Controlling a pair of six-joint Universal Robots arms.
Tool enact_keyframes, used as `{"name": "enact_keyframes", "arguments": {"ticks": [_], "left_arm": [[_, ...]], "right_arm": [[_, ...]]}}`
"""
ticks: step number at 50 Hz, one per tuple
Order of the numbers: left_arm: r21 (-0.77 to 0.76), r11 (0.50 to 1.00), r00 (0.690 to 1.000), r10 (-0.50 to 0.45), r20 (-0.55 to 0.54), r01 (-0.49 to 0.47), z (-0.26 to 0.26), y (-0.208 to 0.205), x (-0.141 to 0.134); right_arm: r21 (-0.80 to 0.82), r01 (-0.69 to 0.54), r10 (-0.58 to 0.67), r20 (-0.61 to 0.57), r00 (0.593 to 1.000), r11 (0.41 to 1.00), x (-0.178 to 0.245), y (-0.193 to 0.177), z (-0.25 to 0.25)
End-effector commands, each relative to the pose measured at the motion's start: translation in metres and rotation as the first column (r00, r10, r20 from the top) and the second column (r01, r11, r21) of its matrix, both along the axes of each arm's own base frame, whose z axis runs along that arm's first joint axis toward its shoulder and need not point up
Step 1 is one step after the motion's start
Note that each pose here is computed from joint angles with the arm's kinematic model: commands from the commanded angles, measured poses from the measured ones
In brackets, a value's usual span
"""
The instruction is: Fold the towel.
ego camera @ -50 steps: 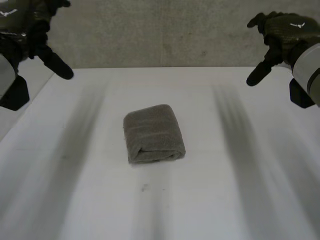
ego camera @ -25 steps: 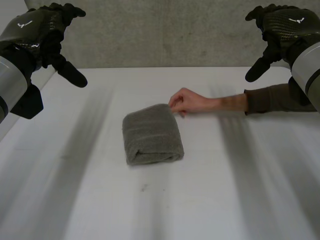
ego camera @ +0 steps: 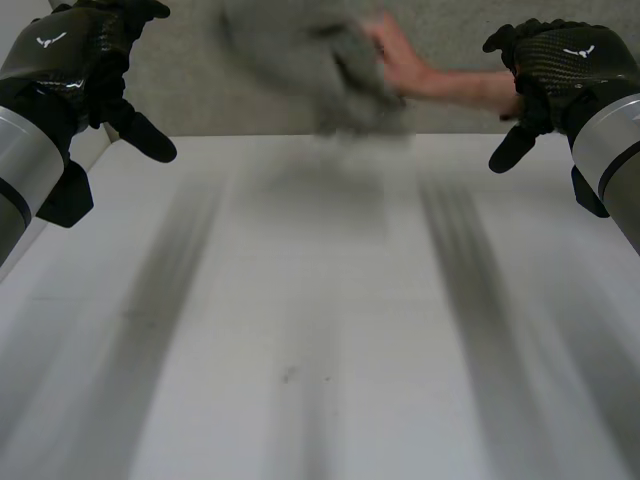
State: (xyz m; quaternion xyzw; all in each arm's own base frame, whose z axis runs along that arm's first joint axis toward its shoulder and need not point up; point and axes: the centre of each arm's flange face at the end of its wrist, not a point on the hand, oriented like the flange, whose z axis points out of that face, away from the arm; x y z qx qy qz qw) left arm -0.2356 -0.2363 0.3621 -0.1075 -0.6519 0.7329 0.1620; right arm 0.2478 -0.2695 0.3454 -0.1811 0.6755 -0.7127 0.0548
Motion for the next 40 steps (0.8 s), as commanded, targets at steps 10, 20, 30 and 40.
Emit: {"name": "enact_keyframes", "arguments": {"ticks": [10,20,30,40], "left_arm": [[-0.007,1.0,1.0,0.001,0.0,-0.001,0.0006,-0.0006,0.0],[-0.008,1.0,1.0,0.001,-0.001,-0.001,0.0011,0.0,0.0003],[-0.009,1.0,1.0,0.002,-0.003,-0.002,0.0015,0.0003,0.0005],[-0.007,1.0,1.0,0.002,-0.001,-0.002,0.0006,-0.0003,0.0003]], "right_arm": [[-0.007,0.0,0.0,-0.021,1.0,1.0,-0.0001,-0.0008,-0.0009],[-0.004,-0.001,0.001,-0.022,1.0,1.0,0.0003,-0.0003,-0.0021],[0.001,-0.003,0.003,-0.026,1.0,1.0,0.0003,0.0,-0.004],[-0.003,-0.003,0.003,-0.024,1.0,1.0,0.0004,-0.0004,-0.0039]]}}
